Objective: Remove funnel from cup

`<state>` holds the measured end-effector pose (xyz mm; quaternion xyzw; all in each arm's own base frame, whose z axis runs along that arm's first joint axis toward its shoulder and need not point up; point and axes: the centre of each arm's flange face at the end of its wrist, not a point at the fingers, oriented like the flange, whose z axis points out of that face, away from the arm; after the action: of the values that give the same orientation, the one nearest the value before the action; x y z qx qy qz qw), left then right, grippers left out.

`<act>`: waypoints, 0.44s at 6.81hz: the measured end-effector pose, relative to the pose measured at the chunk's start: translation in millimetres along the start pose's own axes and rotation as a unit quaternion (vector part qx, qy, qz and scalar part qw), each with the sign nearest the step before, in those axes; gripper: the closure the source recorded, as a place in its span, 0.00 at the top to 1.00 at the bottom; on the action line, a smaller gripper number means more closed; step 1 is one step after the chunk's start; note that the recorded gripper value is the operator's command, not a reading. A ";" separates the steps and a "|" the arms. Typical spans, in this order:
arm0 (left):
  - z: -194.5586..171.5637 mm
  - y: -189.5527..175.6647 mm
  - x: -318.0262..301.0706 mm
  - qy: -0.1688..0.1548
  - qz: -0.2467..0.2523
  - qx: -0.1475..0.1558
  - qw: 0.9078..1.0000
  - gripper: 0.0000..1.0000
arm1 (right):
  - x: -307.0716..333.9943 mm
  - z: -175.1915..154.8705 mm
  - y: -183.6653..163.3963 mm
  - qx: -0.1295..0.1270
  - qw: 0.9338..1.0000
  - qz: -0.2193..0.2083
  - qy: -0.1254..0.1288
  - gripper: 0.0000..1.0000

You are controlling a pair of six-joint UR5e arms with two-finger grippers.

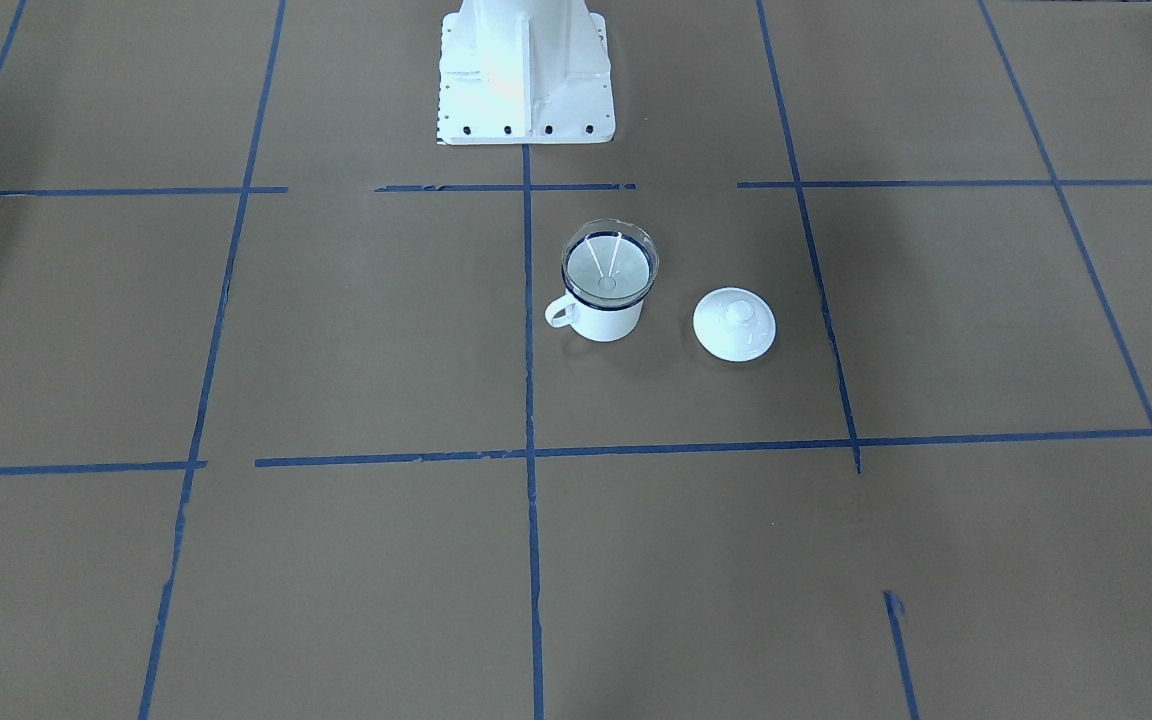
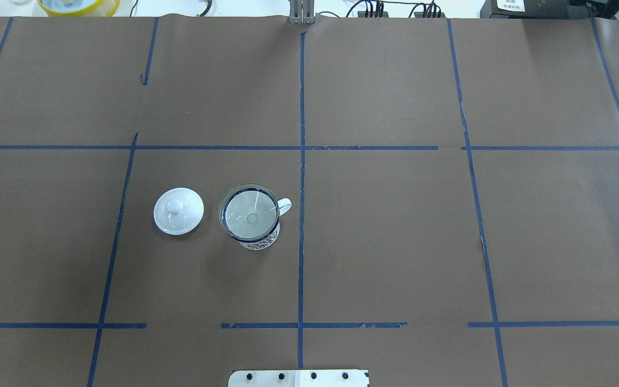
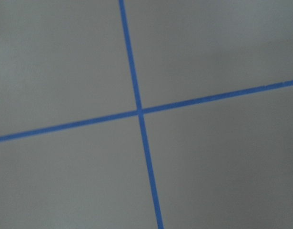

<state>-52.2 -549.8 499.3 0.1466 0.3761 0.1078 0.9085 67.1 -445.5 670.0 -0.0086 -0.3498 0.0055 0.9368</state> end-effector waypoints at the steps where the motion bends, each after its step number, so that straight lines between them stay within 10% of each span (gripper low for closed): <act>1: -28.0 -51.1 36.8 0.000 0.019 0.037 0.999 1.00 | 0.0 0.0 0.0 0.000 1.000 0.000 0.000 1.00; 3: -38.2 -106.8 136.1 0.021 -0.032 0.084 0.996 1.00 | 0.2 0.2 0.1 0.000 1.000 0.000 0.000 1.00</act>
<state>24.0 -600.8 347.7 0.2076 0.4075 0.0496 0.8879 67.2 -445.4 670.2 -0.0088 -0.3498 0.0056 0.9368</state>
